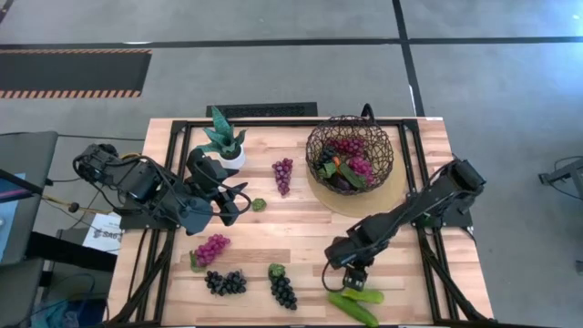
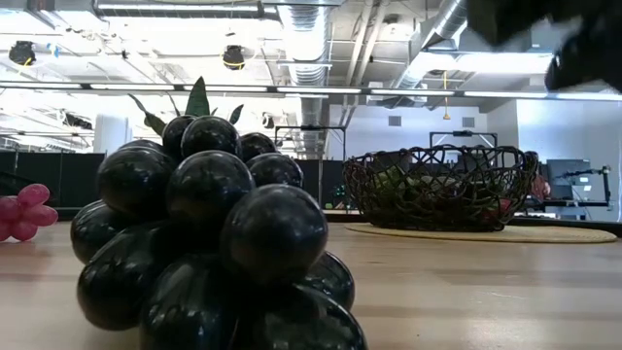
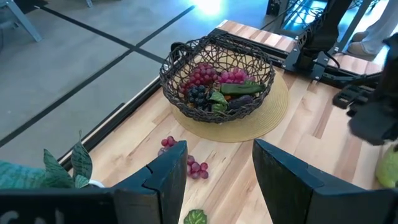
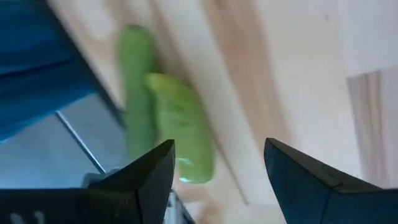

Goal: Build produce basket
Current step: Put the green cucumber into the black wire basket

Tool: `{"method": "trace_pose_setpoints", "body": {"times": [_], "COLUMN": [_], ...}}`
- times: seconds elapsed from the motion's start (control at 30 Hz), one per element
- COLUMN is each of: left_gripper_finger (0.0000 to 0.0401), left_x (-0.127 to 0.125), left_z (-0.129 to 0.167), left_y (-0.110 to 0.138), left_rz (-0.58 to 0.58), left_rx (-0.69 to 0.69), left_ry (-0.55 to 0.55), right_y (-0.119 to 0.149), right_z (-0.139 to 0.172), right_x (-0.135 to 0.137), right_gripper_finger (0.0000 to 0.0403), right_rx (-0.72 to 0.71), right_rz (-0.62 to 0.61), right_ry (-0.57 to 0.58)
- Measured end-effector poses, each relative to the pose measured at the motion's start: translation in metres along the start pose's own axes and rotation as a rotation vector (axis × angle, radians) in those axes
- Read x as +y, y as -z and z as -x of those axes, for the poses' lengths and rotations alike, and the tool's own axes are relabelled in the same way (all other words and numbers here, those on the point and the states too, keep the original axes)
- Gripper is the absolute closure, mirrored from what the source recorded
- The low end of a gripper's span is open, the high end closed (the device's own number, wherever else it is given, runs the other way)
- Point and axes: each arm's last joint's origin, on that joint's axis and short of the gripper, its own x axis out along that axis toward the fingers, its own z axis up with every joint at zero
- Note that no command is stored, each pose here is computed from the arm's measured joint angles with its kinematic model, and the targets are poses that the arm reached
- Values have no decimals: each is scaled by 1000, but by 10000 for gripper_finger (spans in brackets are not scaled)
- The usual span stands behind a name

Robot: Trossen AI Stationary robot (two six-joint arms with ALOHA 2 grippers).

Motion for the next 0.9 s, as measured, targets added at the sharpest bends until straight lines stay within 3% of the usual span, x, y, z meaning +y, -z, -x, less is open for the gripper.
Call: {"method": "trace_pose_setpoints", "body": {"times": [0.27,0.47,0.9], "left_gripper_finger": [230,230,230], "left_x": [0,0,-4], "left_z": [0,0,-3], "left_y": [0,0,1], "left_rz": [0,0,-6], "left_rx": [4,4,5], "left_ry": [4,5,-7], "right_y": [36,67,88], "right_z": [29,21,-11], "right_x": [31,38,55], "right_gripper_finger": [138,138,138], "right_rx": [-110,-123,-193], "right_rz": [147,153,149], "right_ry": [-47,49,118]}}
